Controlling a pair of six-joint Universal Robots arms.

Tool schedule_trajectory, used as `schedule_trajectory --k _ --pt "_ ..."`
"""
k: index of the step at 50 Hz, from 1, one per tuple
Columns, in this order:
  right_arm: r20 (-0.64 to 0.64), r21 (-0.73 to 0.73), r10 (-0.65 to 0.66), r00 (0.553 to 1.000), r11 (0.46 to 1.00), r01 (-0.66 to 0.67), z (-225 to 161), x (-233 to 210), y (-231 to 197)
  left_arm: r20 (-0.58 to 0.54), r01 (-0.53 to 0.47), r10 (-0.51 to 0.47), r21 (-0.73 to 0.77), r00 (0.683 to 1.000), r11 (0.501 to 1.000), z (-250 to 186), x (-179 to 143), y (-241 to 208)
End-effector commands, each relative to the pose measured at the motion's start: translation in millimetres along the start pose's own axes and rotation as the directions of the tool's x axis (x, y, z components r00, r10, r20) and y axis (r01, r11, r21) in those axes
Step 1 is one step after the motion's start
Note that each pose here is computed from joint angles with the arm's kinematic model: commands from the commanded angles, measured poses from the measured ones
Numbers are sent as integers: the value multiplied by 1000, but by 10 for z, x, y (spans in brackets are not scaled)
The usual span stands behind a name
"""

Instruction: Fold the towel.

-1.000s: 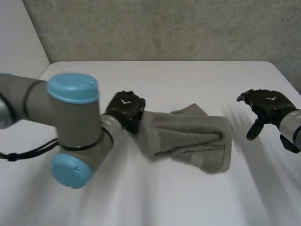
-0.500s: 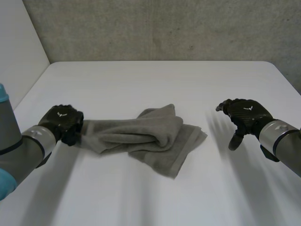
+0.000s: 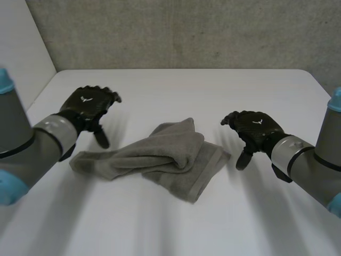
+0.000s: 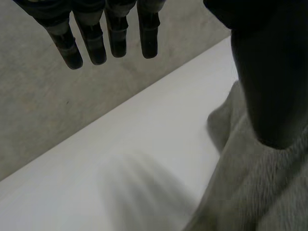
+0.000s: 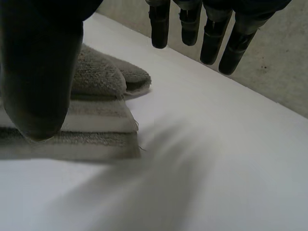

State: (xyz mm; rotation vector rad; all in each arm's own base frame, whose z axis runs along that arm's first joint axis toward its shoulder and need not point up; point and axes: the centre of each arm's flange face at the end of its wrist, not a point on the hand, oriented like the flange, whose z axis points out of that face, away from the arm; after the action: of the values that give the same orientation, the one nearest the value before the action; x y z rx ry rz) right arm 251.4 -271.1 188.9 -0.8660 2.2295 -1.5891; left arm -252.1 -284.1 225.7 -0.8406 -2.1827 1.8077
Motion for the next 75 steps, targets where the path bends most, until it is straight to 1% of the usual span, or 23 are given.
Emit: schedule_trajectory --k 1,5,7,9,10,12,15,17,22,29,34,36,39,40,42,47,51,56,59,63,67,70,75 --pt "27 3 94 995 996 -94 157 -72 -6 -98 -7 6 -14 995 1000 401 326 102" --pt "43 -3 108 993 994 -108 209 -124 19 -126 -12 8 -31 992 999 515 420 178" --pt "60 -14 104 993 995 -103 231 -191 59 -143 -17 12 -35 990 999 549 489 201" --pt "66 -21 101 993 995 -100 236 -212 82 -186 -22 15 -37 982 999 590 628 245" --pt "66 -21 101 993 995 -100 236 -212 82 -187 -22 15 -37 982 999 590 628 245" --pt "72 -35 100 992 995 -97 238 -235 128 -237 -27 17 -39 971 999 589 750 283" --pt "72 -47 100 992 994 -97 244 -241 170 -267 -29 16 -43 964 999 573 818 304" --pt "71 -53 98 993 994 -94 247 -238 186 -323 -32 10 -65 946 997 527 927 359" --pt "67 -56 84 994 995 -81 246 -219 204 -355 -40 -4 -117 935 992 457 999 419" --pt "39 -64 78 996 995 -75 233 -176 218 -359 -42 -23 -173 933 984 340 1001 462" --pt "32 -65 68 997 996 -65 201 -171 214 -360 -44 -40 -222 932 974 120 971 503" --pt "32 -64 64 997 996 -62 192 -172 208 -362 -42 -53 -249 931 968 -72 949 518" --pt "32 -63 63 998 996 -60 181 -174 207 -353 -35 -60 -259 934 965 -270 900 499" --pt "32 -63 63 998 996 -60 181 -174 207 -353 -35 -60 -259 934 965 -271 900 499" --pt "33 -63 63 997 996 -60 163 -179 204 -326 -18 -64 -245 943 969 -442 799 455" --pt "55 -50 55 997 997 -53 149 -239 188 -292 -2 -61 -211 954 977 -626 704 411" --pt "70 -33 46 996 998 -44 149 -290 171 -279 5 -70 -228 958 974 -762 676 464" --pt "79 -12 10 997 1000 -9 151 -321 131 -299 8 -93 -272 950 962 -854 724 586" --pt "84 6 -50 995 999 49 123 -354 82 -329 6 -107 -295 938 956 -896 784 646" --pt "101 15 -82 992 997 81 115 -387 71 -326 9 -110 -296 939 955 -890 775 641" --pt "173 37 -119 978 993 114 93 -489 48 -313 11 -103 -284 944 959 -857 738 604" --pt "202 56 -128 971 991 119 106 -511 17 -303 10 -95 -269 948 963 -836 715 561" --pt "211 77 -129 969 990 115 203 -492 -64 -290 20 -95 -251 952 968 -809 683 503"
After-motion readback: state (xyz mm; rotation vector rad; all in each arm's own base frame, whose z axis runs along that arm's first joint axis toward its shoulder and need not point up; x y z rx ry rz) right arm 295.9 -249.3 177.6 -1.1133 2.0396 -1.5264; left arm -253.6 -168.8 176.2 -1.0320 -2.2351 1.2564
